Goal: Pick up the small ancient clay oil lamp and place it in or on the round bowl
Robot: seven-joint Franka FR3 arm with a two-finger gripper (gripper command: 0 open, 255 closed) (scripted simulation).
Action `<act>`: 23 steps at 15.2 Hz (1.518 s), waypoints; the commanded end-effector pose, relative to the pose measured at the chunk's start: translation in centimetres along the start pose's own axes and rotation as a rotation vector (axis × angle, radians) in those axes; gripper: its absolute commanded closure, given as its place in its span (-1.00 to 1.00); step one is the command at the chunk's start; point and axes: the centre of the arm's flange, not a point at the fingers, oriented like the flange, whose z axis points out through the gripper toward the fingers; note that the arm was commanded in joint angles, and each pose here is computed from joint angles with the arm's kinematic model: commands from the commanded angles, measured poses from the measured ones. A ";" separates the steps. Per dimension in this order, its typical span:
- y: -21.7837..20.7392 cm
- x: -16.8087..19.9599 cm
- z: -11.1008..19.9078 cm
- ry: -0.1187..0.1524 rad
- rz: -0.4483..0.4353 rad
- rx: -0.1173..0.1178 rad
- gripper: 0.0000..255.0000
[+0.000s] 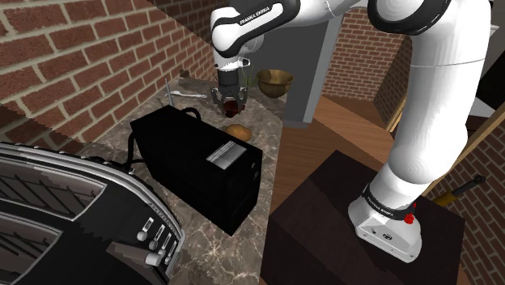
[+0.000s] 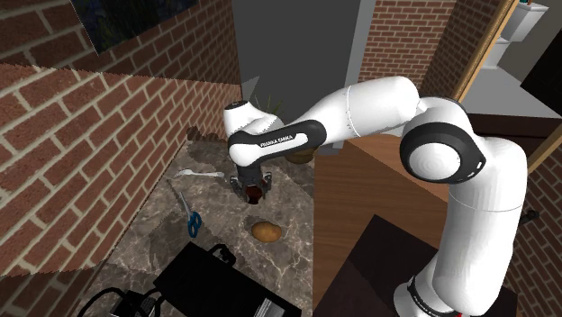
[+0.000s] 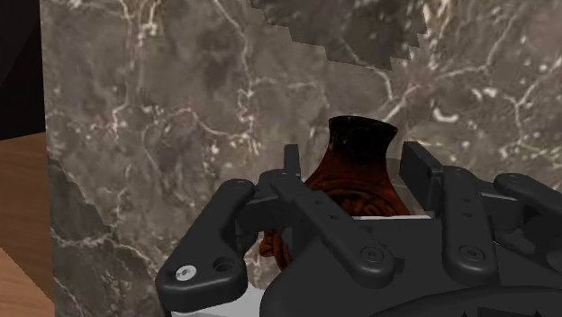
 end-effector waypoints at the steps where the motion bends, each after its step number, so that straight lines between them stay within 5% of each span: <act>1: 0.0 0.0 0.0 0.000 0.000 0.000 1.00; 9: 0.0 0.0 0.0 0.000 0.000 0.000 1.00; 23: 0.6 -1.3 -7.2 0.000 0.000 0.000 1.00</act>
